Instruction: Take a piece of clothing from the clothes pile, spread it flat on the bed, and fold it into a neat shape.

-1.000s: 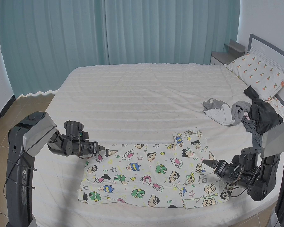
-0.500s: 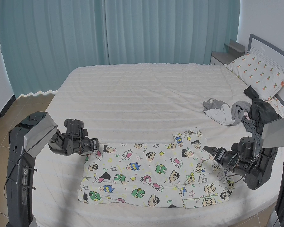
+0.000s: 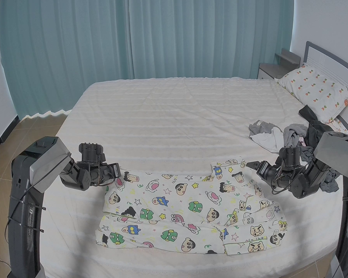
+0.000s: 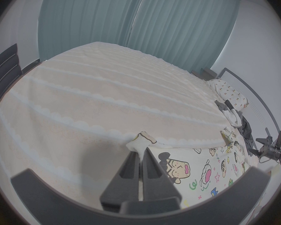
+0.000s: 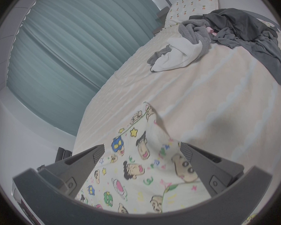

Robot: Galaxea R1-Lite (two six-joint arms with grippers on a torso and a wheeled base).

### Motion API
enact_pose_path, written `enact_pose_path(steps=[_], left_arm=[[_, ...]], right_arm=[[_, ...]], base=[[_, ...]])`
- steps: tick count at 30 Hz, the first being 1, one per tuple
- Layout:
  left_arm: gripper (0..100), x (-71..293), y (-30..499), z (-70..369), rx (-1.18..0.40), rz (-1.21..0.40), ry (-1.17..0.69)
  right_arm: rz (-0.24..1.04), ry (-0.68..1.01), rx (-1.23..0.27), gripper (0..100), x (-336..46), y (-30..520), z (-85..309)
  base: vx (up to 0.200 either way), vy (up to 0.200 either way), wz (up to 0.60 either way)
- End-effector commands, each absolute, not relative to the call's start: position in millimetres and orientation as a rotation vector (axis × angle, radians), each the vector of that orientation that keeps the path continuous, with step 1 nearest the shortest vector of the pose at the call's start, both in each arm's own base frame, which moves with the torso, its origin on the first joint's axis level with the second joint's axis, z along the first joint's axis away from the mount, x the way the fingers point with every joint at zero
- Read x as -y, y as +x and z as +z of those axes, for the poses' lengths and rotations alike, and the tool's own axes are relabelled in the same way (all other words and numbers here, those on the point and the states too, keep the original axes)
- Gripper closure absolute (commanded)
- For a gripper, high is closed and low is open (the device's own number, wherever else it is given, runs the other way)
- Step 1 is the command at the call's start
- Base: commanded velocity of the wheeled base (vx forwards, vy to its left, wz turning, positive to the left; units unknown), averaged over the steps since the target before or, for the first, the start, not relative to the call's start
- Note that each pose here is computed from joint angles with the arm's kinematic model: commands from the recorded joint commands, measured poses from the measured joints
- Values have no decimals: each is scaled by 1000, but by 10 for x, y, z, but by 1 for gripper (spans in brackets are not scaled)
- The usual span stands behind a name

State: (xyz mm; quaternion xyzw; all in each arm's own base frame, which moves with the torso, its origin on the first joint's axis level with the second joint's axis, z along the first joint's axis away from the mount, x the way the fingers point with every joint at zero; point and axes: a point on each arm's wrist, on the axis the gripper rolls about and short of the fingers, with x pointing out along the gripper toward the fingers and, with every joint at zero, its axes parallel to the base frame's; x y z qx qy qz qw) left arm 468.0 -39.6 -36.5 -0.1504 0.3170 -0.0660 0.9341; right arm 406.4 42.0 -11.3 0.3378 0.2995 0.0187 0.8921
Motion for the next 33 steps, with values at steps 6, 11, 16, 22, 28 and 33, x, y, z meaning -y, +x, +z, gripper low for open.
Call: enact_pose_path(steps=[6, 11, 16, 22, 28, 33], left_arm=[[100, 489, 4604, -303, -652, -125, -297], [100, 531, 4535, -266, -662, -129, -292], [100, 571, 4540, -257, -657, -127, -285], [100, 594, 4544, -243, -650, -109, -277], [100, 593, 4538, -236, -650, -106, -286], [100, 579, 4541, -222, -647, -102, -288]], right_arm=[[29, 655, -675, 0, -428, 4467, -520], [49, 640, -694, 0, -484, 4585, -586], [78, 632, -675, 0, -582, 4691, -615], [88, 628, -671, 100, -638, 4739, -689], [88, 627, -671, 100, -647, 4757, -761], [92, 635, -633, 100, -626, 4770, -727]], base=[[0, 0, 0], [0, 0, 0], [0, 0, 0], [0, 0, 0], [0, 0, 0], [0, 0, 0]])
